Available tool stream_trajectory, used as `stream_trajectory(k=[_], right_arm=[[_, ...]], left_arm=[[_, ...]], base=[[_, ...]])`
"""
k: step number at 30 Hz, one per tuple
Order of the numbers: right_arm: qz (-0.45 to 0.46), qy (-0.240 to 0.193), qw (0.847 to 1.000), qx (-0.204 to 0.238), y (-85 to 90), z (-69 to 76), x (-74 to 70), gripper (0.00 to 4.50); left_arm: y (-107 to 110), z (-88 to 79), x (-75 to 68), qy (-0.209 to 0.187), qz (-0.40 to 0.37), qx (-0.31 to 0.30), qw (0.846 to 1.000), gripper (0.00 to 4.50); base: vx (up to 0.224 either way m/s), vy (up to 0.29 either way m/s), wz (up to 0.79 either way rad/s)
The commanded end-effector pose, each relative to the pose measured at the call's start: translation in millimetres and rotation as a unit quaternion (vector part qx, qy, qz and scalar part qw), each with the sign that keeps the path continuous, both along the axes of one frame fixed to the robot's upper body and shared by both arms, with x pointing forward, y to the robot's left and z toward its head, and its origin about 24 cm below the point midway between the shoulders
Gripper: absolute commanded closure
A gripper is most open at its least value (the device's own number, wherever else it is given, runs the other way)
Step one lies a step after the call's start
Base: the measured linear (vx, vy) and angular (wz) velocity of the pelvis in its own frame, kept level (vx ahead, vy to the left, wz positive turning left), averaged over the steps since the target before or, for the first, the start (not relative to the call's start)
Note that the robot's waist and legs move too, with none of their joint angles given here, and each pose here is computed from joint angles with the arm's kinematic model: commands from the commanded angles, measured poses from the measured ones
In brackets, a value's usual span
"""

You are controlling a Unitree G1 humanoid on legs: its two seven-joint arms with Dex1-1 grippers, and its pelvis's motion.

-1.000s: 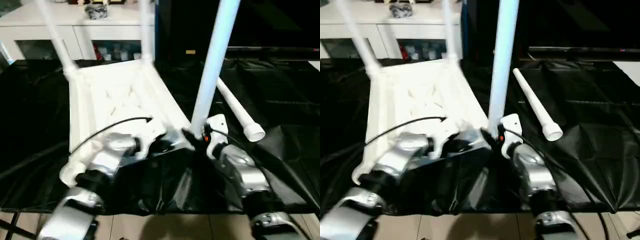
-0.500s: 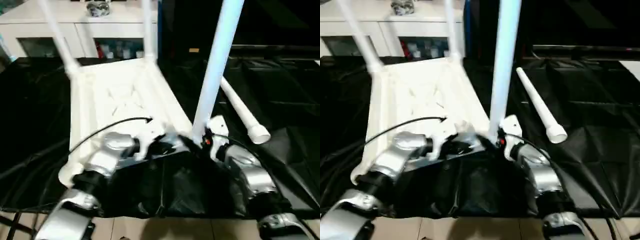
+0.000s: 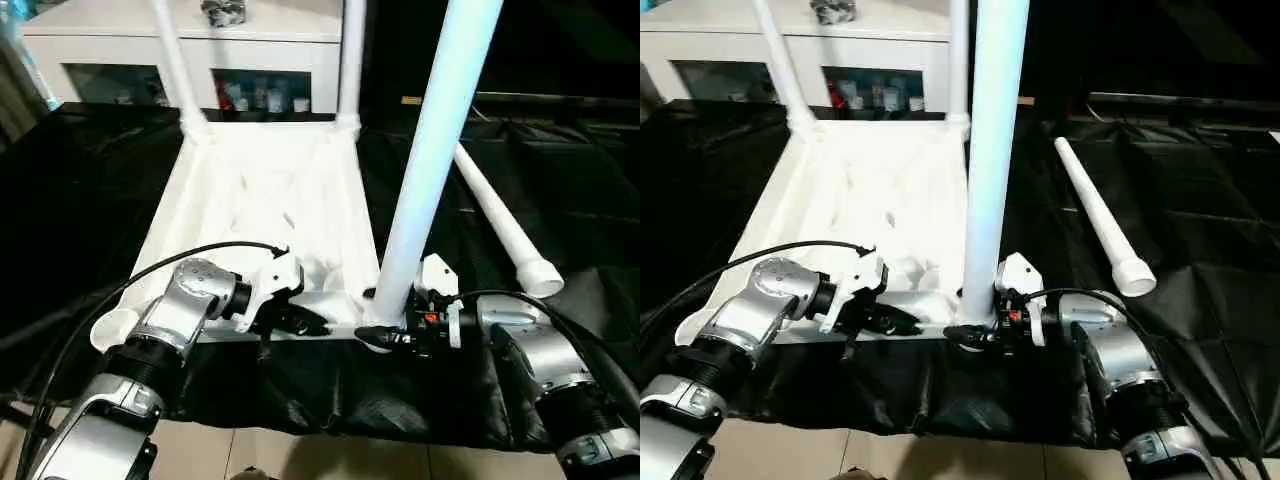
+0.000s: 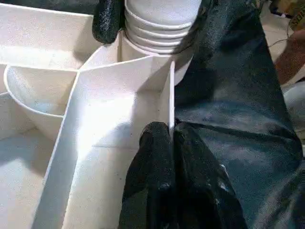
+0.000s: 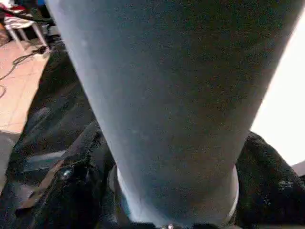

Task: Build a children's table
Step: Rotate leg to tighten

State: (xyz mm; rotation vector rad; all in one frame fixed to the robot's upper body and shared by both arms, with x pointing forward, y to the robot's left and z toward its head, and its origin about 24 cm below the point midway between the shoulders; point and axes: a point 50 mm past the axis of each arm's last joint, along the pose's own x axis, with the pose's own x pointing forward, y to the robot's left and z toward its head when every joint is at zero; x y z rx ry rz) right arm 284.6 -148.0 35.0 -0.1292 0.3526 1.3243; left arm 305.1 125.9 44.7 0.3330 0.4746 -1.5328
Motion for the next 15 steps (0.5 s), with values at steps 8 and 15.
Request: stream_trajectory(k=[8, 15], right_arm=[[-0.002, 0.018, 1.0, 0.013, 10.4, -8.1, -6.4, 1.7], [-0.272, 0.005, 0.962, -0.015, 21.1, -34.9, 15.4, 1.74]], left_arm=[[-9.2, 3.2, 1.7, -0.01, -0.017, -0.002, 1.0, 4.5], [-47.3, -5.9, 9.0, -0.037, 0.1, -0.021, 0.994, 4.5]], base=[[0.0, 0.0, 0.0], [0.0, 0.0, 0.0]])
